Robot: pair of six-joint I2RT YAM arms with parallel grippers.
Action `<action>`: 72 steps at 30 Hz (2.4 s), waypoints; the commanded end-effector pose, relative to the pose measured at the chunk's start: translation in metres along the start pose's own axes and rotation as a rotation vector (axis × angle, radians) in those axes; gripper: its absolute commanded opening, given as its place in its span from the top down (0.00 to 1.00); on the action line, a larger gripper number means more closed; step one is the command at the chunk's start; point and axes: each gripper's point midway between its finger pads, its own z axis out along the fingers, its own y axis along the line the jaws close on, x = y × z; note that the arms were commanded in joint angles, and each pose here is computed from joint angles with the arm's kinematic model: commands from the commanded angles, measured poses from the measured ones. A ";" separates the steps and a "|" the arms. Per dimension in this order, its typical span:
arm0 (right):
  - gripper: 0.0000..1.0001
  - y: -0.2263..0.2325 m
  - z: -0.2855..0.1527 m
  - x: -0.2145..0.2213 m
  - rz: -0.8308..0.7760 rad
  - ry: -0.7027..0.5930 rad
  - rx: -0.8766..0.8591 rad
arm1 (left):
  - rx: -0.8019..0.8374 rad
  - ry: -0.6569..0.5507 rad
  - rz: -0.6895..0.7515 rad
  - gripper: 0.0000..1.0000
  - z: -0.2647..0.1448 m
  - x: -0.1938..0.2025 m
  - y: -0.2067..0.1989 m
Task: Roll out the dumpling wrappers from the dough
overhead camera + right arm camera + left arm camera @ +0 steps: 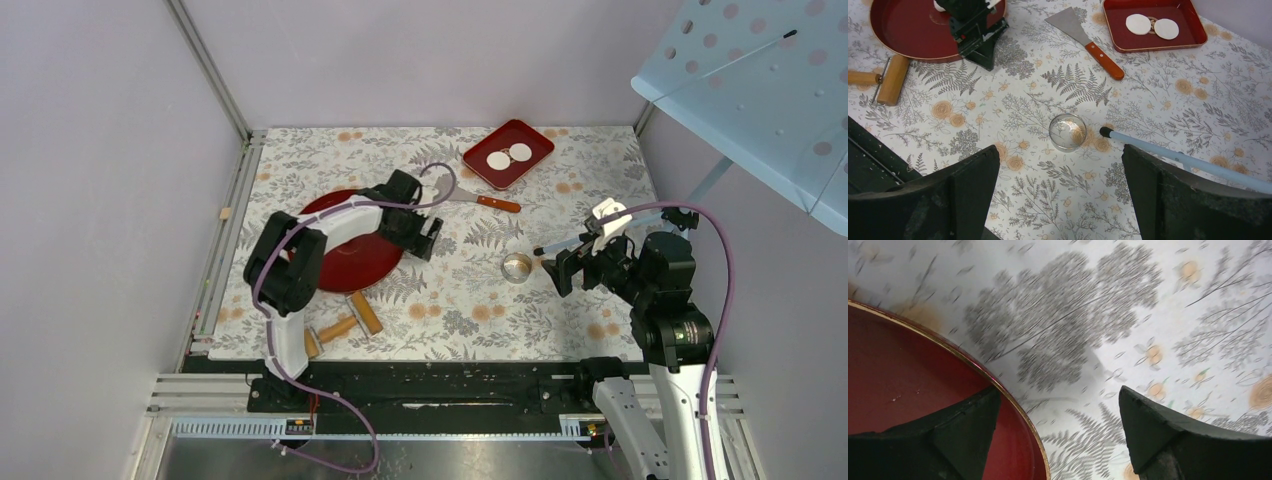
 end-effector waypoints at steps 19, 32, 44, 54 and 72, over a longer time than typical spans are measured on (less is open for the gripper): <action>0.02 -0.009 0.006 -0.003 -0.038 -0.021 0.028 | 0.314 0.013 0.339 0.13 0.010 -0.010 -0.211; 0.02 -0.012 0.008 -0.001 -0.037 -0.022 0.040 | 0.385 -0.281 0.505 0.01 -0.107 -0.058 -0.245; 0.02 -0.008 0.010 0.000 -0.036 -0.025 0.012 | -0.064 -0.166 0.543 0.01 -0.159 0.032 -0.055; 0.02 -0.004 0.006 -0.005 -0.034 -0.045 0.008 | -0.153 0.088 0.587 0.09 -0.142 0.152 0.004; 0.01 0.000 0.002 -0.010 -0.035 -0.070 0.001 | -0.183 0.367 0.551 0.37 -0.089 0.210 0.033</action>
